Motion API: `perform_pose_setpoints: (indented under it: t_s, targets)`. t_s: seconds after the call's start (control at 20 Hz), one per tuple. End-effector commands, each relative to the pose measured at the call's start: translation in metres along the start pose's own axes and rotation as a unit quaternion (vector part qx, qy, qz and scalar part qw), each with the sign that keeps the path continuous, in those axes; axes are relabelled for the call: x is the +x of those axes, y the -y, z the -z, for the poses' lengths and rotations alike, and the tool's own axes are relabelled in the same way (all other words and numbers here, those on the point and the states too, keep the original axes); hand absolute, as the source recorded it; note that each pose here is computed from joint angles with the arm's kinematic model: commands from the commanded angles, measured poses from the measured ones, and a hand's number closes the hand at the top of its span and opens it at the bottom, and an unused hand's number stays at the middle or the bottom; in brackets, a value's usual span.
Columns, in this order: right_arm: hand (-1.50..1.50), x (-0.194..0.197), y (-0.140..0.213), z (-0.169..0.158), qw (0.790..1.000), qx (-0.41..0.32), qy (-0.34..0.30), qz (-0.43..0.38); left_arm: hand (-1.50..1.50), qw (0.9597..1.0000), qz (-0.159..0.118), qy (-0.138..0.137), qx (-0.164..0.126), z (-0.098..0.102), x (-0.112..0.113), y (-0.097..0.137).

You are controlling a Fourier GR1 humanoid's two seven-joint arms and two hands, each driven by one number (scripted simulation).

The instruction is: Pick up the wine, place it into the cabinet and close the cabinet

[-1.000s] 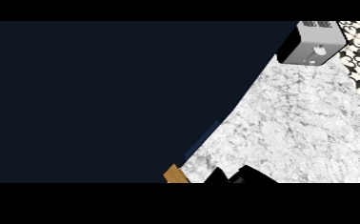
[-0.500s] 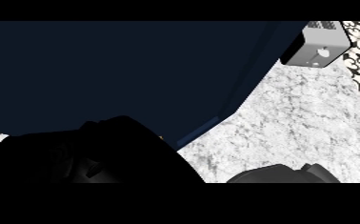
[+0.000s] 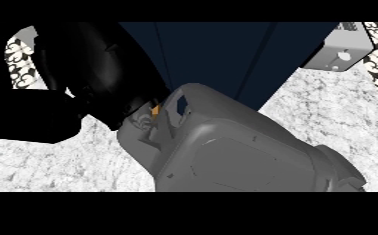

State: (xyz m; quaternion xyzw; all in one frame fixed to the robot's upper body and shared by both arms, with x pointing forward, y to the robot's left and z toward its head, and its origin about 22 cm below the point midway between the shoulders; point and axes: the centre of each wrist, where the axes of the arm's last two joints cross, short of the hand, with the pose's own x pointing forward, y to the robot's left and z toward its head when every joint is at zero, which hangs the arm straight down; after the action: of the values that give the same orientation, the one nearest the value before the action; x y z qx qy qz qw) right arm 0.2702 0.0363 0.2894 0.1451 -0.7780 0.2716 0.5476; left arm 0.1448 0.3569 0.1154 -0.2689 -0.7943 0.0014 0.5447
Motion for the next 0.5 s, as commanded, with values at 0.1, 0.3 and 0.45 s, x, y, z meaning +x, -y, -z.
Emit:
perform_pose_setpoints:
  t_s: [0.1,0.3,0.45]
  targets:
    - [1.50,-0.036,0.019,0.046,0.998,-0.064,-0.021,-0.009,1.50,0.9999,0.005,-0.002,-0.010,0.006,0.017,-0.017]
    - [1.50,-0.069,0.045,0.065,0.995,-0.085,-0.045,-0.024,1.50,0.9998,0.016,0.008,-0.003,0.012,0.018,-0.017]
    - [1.50,-0.093,0.053,0.062,0.993,-0.097,-0.061,-0.037,1.50,0.9999,0.012,0.006,-0.005,0.014,0.022,-0.006]
